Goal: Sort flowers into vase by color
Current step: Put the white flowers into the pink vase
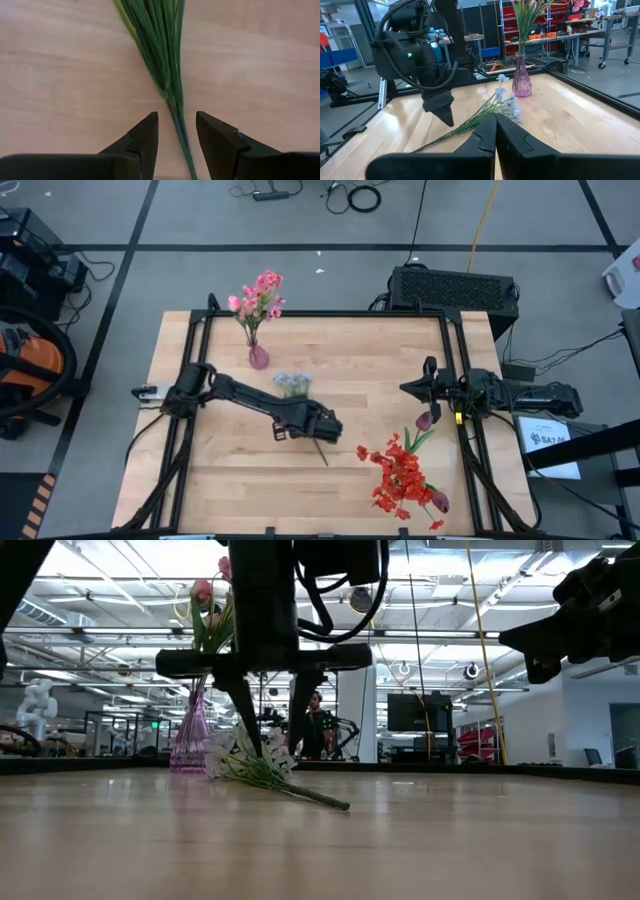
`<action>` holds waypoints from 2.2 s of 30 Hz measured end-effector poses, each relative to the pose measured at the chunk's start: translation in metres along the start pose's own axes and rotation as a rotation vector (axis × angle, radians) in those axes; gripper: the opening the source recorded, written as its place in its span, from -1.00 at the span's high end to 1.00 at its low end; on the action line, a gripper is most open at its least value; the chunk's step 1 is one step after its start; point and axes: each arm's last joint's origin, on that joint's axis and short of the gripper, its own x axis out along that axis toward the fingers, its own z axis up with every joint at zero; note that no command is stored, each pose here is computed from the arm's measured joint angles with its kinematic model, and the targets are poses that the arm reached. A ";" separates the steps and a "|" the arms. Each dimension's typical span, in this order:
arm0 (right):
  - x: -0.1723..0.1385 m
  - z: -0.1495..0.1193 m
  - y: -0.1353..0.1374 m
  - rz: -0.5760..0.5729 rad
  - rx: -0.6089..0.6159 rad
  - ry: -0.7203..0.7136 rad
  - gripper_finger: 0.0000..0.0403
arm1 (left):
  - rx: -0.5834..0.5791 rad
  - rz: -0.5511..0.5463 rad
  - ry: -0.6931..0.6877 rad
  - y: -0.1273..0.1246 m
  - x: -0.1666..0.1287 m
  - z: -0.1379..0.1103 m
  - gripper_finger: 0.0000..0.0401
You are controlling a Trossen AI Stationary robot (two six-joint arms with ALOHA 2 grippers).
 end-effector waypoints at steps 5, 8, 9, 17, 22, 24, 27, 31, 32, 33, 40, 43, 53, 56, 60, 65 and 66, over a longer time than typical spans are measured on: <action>0.000 0.000 0.000 0.000 0.000 0.000 1.00 | -0.038 0.001 -0.048 -0.007 0.004 0.020 0.31; 0.000 0.000 0.000 0.000 0.000 0.000 1.00 | -0.029 0.005 -0.062 -0.012 0.006 0.035 0.31; 0.000 0.000 0.000 0.000 0.000 0.000 1.00 | -0.035 0.010 -0.058 -0.013 0.007 0.039 0.31; 0.000 0.000 0.000 0.001 0.000 0.001 1.00 | -0.066 0.049 0.041 -0.014 0.008 0.044 0.31; 0.000 0.000 0.000 0.001 0.000 0.001 1.00 | -0.113 0.075 0.039 -0.011 0.008 0.040 0.31; 0.000 0.000 0.000 0.001 0.000 0.001 1.00 | -0.127 0.083 0.036 -0.011 0.012 0.039 0.31; 0.000 0.000 0.000 0.001 0.000 0.001 1.00 | -0.126 0.094 0.033 -0.014 0.026 0.036 0.31; 0.000 0.000 0.000 0.001 0.000 0.001 1.00 | -0.118 0.135 0.060 -0.015 0.044 0.032 0.31; 0.000 0.000 0.000 0.002 0.000 0.001 1.00 | -0.116 0.150 0.057 -0.015 0.049 0.031 0.31; 0.000 0.000 0.000 0.001 0.000 0.001 1.00 | -0.113 0.160 0.055 -0.014 0.052 0.030 0.31; 0.000 0.000 0.000 0.002 0.000 0.001 1.00 | 0.067 0.163 0.050 -0.013 0.058 0.028 0.32; 0.000 0.000 0.000 0.002 0.000 0.001 1.00 | 0.110 0.158 0.056 -0.013 0.056 0.028 0.43; 0.000 0.000 0.000 0.002 0.000 0.001 1.00 | 0.569 0.178 0.126 -0.003 0.033 0.028 0.91; 0.000 0.000 0.000 0.002 0.000 0.001 1.00 | 0.654 0.231 0.149 0.003 0.028 0.030 0.91; 0.000 0.000 0.000 0.001 0.000 0.001 1.00 | 0.774 0.187 0.060 0.006 0.008 0.029 0.91; 0.000 0.000 0.000 0.001 0.000 0.001 1.00 | 0.909 -0.056 -0.210 0.009 -0.046 0.014 0.91; 0.000 0.000 0.000 0.002 0.000 0.001 1.00 | 0.919 -0.099 -0.283 0.012 -0.060 0.011 0.91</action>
